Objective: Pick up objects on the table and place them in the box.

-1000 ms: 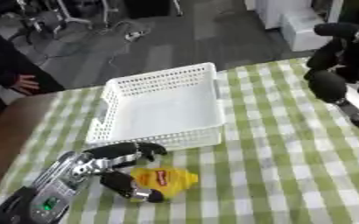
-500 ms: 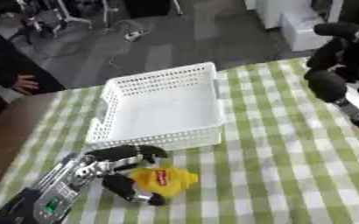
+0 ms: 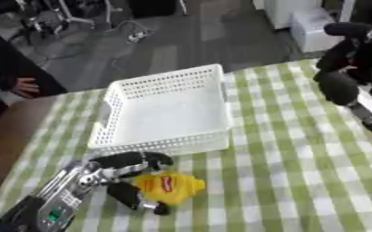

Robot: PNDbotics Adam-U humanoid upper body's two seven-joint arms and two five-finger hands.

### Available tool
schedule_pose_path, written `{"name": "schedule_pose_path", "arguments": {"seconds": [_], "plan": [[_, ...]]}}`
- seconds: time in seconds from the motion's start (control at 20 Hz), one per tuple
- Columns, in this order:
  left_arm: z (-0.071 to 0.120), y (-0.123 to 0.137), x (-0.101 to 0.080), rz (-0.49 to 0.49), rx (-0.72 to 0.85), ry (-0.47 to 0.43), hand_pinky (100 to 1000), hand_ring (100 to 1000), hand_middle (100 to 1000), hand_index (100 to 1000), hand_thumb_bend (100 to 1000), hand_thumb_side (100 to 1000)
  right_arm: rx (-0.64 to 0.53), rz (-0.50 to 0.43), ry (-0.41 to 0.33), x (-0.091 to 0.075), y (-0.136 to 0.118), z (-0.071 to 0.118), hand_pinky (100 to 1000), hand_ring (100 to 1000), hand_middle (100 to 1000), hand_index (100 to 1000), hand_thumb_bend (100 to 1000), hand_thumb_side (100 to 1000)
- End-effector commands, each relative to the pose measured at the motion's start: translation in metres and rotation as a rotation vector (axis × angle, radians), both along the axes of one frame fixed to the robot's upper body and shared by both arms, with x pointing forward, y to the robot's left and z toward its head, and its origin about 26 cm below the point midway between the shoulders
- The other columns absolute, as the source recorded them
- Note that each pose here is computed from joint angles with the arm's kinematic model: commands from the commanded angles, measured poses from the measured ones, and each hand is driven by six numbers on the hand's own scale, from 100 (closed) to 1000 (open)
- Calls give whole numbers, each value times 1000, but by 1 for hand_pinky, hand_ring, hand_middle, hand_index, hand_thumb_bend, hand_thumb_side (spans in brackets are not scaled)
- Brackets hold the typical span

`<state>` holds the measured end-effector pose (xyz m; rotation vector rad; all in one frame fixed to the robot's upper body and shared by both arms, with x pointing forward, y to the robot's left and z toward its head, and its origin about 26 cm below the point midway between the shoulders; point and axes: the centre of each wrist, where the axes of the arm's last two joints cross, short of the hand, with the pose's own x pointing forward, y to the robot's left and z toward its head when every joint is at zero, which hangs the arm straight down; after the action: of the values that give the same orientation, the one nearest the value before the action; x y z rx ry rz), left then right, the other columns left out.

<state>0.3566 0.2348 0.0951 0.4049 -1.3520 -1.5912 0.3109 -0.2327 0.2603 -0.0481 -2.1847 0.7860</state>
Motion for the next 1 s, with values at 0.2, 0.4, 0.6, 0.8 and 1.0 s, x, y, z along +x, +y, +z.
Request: {"name": "schedule_pose_path", "arguments": {"seconds": [0.2, 0.4, 0.6, 0.8, 1.0], "plan": [[3, 3, 2, 4, 26, -22, 910, 876, 980, 1000, 675, 797, -10, 13, -30, -2, 2, 8, 355, 529, 538, 839, 808, 597], [1, 4, 3, 8, 32, -20, 911, 877, 979, 1000, 672, 797, -10, 13, -29, -2, 2, 8, 355, 529, 538, 839, 808, 598], [-2, 4, 4, 11, 38, -16, 912, 877, 979, 1000, 665, 793, -9, 14, -30, -2, 2, 9, 355, 529, 538, 839, 808, 597], [-4, 5, 5, 16, 44, -14, 914, 878, 979, 1000, 611, 769, -10, 14, -30, -2, 2, 9, 355, 529, 538, 839, 807, 597], [-5, 5, 6, 20, 60, -11, 920, 881, 982, 1000, 507, 684, -10, 15, -30, -2, 2, 9, 355, 529, 538, 839, 807, 597]]}}
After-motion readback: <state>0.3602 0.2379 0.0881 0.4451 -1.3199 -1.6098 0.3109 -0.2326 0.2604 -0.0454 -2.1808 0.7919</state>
